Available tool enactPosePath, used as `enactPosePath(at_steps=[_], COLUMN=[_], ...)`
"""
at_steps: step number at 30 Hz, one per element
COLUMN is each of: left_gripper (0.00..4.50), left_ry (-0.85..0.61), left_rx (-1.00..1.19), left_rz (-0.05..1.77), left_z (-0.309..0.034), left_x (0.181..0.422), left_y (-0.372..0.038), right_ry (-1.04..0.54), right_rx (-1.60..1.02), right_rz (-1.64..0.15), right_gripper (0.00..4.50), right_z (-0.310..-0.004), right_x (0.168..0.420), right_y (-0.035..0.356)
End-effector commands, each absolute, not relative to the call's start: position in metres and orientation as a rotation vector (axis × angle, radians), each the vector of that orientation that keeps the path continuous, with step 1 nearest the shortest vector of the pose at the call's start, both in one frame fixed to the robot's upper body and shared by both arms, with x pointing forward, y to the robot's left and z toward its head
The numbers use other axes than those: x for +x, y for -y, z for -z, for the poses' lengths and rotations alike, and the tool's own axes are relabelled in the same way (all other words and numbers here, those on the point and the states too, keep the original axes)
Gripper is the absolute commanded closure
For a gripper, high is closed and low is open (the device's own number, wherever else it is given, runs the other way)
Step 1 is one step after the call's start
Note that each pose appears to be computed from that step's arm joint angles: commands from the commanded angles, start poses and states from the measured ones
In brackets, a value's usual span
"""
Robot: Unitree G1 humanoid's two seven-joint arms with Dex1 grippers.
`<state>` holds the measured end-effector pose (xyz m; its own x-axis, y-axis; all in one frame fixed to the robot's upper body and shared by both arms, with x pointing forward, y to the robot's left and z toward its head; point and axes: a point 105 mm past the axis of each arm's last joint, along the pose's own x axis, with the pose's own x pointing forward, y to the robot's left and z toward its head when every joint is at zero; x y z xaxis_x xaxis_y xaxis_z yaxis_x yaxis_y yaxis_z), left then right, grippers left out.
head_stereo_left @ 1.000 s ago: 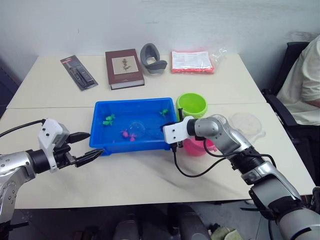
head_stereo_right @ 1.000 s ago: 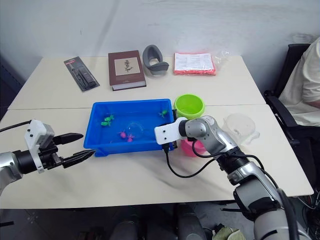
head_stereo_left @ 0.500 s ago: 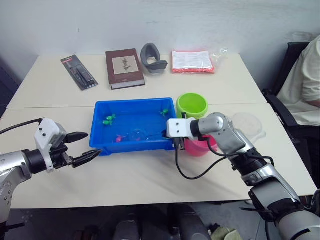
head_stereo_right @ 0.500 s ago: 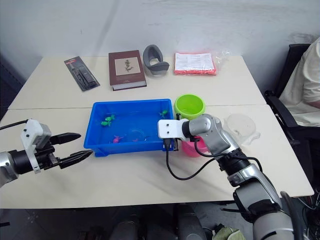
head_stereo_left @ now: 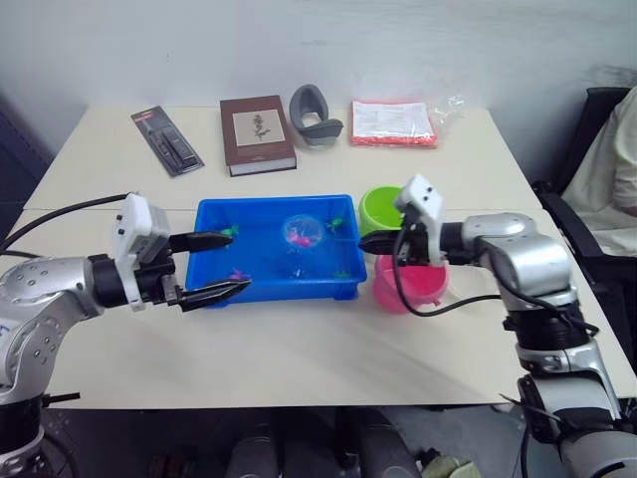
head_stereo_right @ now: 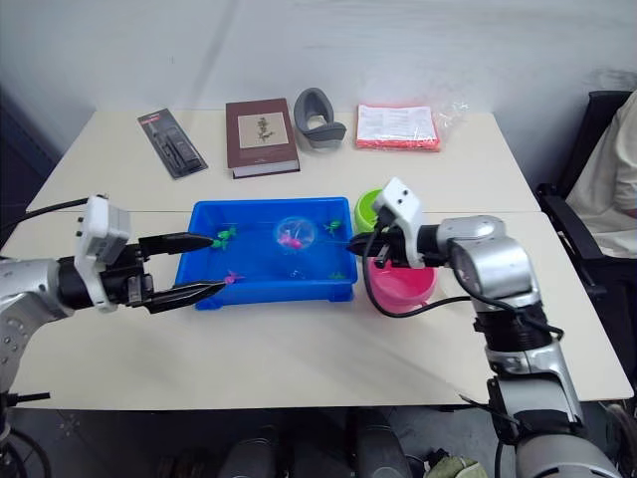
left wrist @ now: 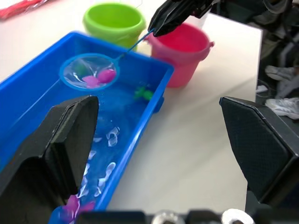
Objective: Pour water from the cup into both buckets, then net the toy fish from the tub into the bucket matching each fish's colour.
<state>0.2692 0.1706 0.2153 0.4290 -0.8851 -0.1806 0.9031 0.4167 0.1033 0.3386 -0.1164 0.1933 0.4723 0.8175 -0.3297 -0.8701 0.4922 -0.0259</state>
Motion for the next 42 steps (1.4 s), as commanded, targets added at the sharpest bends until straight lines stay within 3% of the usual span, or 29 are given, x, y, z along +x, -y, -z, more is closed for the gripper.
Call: enactPosePath(at_steps=[1, 11, 16, 20, 28, 31, 33, 37, 42], left_gripper=[0.03, 0.03, 0.03, 0.03, 0.03, 0.03, 0.03, 0.03, 0.03], left_ry=[-0.067, -0.074, -0.072, -0.078, -0.063, -0.058, -0.054, -0.053, -0.056], left_rx=[0.185, 0.205, 0.214, 0.212, 0.215, 0.218, 0.22, 0.222, 0.217], left_rz=[1.239, 1.474, 1.531, 1.555, 1.561, 1.555, 1.551, 1.546, 1.512], left_z=[-0.225, -0.217, -0.212, -0.211, -0.213, -0.214, -0.215, -0.215, -0.213], left_x=[0.272, 0.295, 0.301, 0.304, 0.308, 0.309, 0.31, 0.31, 0.314], left_y=[-0.152, -0.117, -0.107, -0.104, -0.102, -0.102, -0.103, -0.103, -0.107], right_ry=[-0.195, -0.141, -0.133, -0.049, 0.06, 0.17, 0.234, 0.253, 0.25], right_rx=[-0.265, -0.329, -0.509, -0.694, -1.526, -1.695, -1.733, -1.751, -1.647], right_rz=[-0.985, -0.652, -0.542, -0.471, -0.523, -0.456, -0.361, -0.555, -0.434], right_gripper=[4.5, 4.5, 4.5, 4.5, 4.5, 4.5, 4.5, 4.5, 4.5], right_z=[-0.212, -0.208, -0.197, -0.2, -0.18, -0.19, -0.208, -0.182, -0.197], right_x=[0.315, 0.247, 0.231, 0.23, 0.231, 0.236, 0.241, 0.231, 0.236], right_y=[0.139, 0.217, 0.235, 0.241, 0.236, 0.238, 0.245, 0.229, 0.243])
